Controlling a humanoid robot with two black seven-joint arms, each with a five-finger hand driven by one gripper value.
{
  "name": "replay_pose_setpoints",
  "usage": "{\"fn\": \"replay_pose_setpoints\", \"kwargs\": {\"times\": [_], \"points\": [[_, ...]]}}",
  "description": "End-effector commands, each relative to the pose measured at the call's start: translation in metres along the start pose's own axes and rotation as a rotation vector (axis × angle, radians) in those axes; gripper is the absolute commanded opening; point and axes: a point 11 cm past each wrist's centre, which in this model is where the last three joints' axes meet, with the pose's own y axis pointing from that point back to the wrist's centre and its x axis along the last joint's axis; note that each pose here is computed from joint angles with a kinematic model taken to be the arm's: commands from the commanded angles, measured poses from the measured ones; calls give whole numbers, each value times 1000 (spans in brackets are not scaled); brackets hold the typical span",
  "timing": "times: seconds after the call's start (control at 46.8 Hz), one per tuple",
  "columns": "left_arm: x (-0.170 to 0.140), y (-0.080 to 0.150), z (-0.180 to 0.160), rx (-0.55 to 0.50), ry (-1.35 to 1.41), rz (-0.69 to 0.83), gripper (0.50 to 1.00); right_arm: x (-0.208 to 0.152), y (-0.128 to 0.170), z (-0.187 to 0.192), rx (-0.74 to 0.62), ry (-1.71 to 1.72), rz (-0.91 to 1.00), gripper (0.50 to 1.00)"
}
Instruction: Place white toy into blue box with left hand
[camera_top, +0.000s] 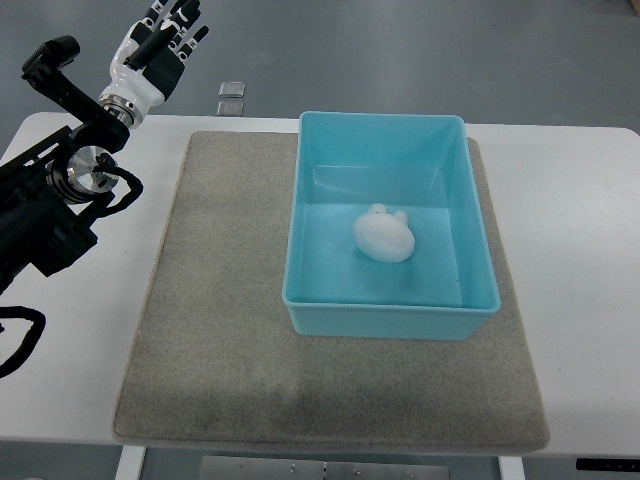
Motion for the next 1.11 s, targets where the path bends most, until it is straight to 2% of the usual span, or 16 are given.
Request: {"fn": "replay_pose_setpoints", "kwargs": {"times": [0.0,0.427,0.812,0.961,1.089], "points": [[4,1,1,0,-6,9,990,0,0,0,0,0,0,936],[8,2,2,-2,-10,20,990,-11,-1,-1,11,-1,-35,936],[6,1,1,-2,-7,16,990,-5,0,3,-5,4,-16,936],[2,0,-3,2,1,11,990,-27,-2,2,-2,2,-104,936],[2,1,-4,4,1,9,990,-28,-2,1,1,-4,-101,936]]}}
